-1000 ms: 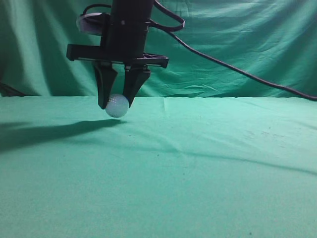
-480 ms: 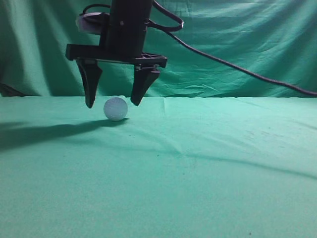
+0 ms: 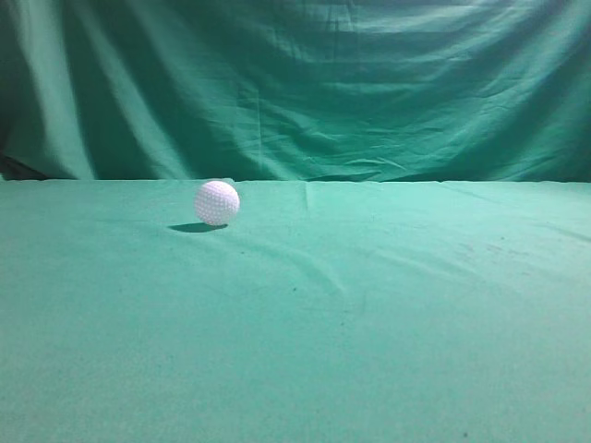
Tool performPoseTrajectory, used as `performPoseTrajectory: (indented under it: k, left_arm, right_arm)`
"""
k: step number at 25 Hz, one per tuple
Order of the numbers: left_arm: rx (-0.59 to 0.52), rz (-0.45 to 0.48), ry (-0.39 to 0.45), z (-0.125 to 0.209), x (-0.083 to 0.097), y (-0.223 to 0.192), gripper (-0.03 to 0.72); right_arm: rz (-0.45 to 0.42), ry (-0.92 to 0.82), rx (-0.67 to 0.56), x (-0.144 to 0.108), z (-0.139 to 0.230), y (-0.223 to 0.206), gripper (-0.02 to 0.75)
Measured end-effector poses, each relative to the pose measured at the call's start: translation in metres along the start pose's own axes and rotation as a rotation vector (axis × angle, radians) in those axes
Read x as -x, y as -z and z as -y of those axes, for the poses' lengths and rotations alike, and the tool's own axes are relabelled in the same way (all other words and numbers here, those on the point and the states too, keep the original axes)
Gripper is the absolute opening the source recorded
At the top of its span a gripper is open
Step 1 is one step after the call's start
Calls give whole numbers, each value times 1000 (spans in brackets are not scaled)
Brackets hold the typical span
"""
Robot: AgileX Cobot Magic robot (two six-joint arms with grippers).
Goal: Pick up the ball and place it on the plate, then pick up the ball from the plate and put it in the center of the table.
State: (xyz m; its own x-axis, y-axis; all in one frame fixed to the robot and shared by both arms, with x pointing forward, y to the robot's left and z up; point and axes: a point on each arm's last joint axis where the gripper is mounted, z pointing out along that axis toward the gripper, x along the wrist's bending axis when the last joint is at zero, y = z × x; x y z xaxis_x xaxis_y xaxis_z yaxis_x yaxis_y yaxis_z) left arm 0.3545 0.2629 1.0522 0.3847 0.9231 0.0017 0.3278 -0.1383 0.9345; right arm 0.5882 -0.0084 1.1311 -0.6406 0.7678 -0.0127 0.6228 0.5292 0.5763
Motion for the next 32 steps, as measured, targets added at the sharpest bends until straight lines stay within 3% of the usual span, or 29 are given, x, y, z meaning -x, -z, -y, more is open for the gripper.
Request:
performPoseTrajectory:
  k: [4,9,14,20,27,32]
  left_arm:
    - [-1,35,23,1,4,4,0]
    - [95,75,-5,-1,15,31,0]
    - [153,105,6,12,24,53,0]
    - [132,24,98,35,19,60,0]
    - [109,-45,49,39,14,59,0]
    - [107,-74,90,55,9,48,0]
  right_arm:
    - [58,-25,96,19,1,81,65]
    - [143,-39,230,27,16,170,65]
    - [156,-41,263,25,59,217,65]
    - [145,-45,316,21,136,223,65]
    - [125,-62,420,15,235,217,65]
    - [115,-62,501,11,298,199,65]
